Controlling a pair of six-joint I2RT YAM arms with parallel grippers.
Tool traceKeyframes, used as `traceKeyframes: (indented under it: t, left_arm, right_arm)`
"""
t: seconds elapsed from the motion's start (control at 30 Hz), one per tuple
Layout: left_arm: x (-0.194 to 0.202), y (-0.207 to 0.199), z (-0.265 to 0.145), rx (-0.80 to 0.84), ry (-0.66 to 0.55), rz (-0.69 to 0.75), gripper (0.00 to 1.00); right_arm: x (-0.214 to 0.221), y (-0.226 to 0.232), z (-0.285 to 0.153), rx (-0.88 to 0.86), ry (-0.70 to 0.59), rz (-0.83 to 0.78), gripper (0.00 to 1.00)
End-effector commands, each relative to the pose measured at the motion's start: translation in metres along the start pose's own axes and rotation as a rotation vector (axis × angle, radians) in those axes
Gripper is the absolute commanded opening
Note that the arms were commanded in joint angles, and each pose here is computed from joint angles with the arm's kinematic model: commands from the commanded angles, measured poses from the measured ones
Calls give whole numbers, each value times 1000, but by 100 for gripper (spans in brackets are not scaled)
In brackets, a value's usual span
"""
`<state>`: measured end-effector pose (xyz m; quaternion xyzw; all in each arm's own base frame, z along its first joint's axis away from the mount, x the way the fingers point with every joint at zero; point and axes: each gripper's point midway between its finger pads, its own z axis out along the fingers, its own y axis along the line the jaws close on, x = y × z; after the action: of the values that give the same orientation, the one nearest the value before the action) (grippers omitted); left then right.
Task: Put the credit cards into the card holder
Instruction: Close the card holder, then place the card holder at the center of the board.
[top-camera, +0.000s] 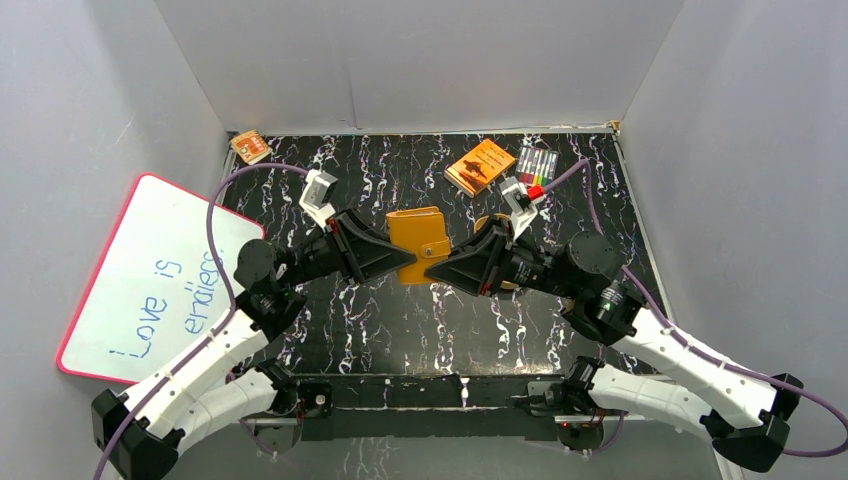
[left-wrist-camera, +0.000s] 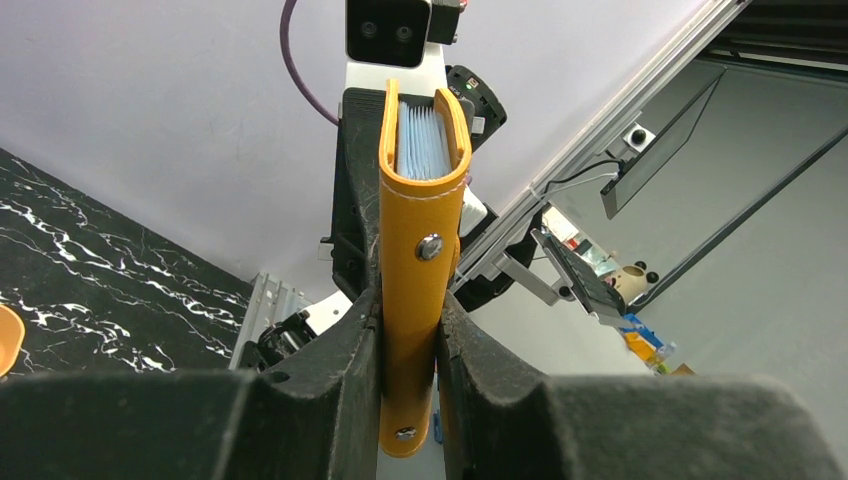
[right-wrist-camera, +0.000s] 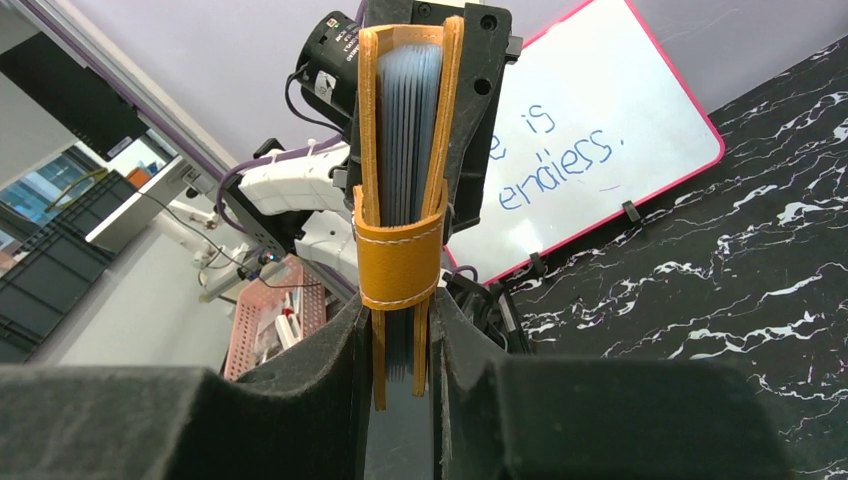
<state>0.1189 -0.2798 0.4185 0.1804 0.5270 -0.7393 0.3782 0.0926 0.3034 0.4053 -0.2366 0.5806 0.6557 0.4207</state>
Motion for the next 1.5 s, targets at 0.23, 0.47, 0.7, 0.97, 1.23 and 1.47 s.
traceKeyframes:
  t: [0.23,0.47,0.7,0.97,1.23,1.47]
  left_arm:
    - [-7,-14,-3,22,-30,59,0]
    - [-13,8,-10,-157,-42,107,0]
    - [-20,46,-38,-475,-42,187,0]
    - [25,151,-149,-1244,164,81,0]
    - [40,191,-127,-1236,168,-7,0]
    - [47,230,-105,-1203,183,-125,0]
  right_arm:
    - [-10,2,4,3,-12,-57,24]
    - [-13,-2,-8,84,37,-135,70]
    - [-28,-10,-52,278,35,-221,88]
    - [-42,-39,-89,571,36,-211,94]
    - [-22,-103,-85,808,42,-159,98]
    - [-12,-138,-120,1025,-23,-132,99]
